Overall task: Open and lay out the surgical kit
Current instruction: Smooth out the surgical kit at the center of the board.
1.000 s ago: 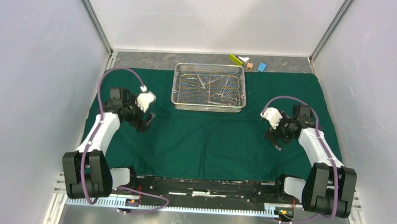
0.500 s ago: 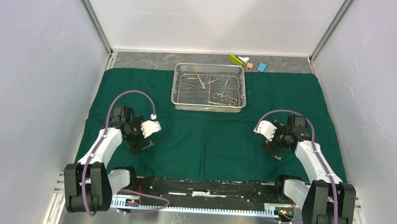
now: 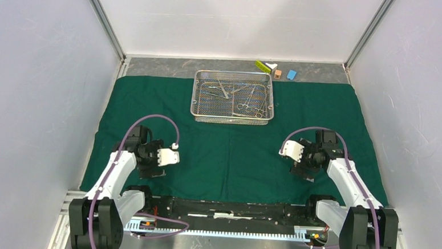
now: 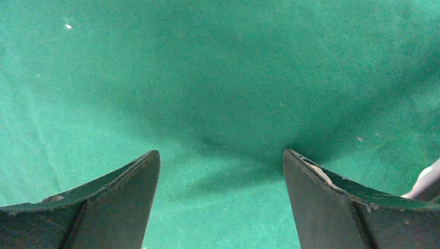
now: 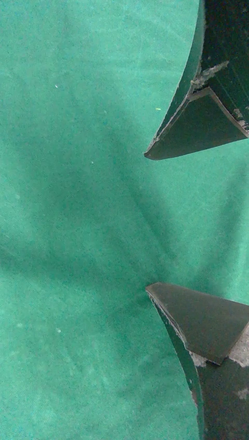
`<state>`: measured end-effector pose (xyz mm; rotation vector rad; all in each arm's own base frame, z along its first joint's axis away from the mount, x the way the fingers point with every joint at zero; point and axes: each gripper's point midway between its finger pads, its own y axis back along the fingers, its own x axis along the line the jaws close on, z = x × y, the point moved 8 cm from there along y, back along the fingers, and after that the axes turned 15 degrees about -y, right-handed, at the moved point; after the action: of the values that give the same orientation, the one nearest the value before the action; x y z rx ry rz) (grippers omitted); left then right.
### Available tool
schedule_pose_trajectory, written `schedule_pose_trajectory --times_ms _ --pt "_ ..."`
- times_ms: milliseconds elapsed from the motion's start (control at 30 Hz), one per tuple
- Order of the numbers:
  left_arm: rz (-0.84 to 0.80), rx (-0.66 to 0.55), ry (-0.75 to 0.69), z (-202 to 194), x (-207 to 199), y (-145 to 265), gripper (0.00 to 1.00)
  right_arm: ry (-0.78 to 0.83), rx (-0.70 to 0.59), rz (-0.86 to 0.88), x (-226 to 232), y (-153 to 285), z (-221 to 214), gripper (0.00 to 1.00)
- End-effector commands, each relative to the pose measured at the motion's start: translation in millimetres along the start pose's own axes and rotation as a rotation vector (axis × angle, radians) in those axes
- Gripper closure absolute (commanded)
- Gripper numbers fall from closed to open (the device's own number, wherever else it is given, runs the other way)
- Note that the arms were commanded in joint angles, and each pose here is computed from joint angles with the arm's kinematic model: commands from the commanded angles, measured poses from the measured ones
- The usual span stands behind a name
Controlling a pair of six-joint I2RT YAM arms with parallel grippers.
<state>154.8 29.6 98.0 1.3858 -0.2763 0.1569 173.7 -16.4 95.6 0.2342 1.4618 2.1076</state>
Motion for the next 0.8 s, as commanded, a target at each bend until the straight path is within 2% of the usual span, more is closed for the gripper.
schedule_pose_trajectory --times_ms 0,200,333,633,767 --pt "-0.112 0.013 -0.113 0 -21 2 0.06 -0.010 0.153 0.193 41 -1 -30 0.02" --pt "-0.099 0.013 -0.164 2 -18 15 0.07 -0.027 0.140 0.153 34 4 -25 0.02" --pt "-0.051 -0.003 -0.132 6 -2 32 0.07 -0.073 0.081 0.086 17 15 -7 0.02" --pt "0.103 -0.166 0.188 18 73 70 0.03 -0.224 -0.116 -0.151 -37 46 43 0.02" --pt "0.129 -0.146 0.267 6 86 59 0.01 -0.303 -0.144 -0.226 -57 50 48 0.02"
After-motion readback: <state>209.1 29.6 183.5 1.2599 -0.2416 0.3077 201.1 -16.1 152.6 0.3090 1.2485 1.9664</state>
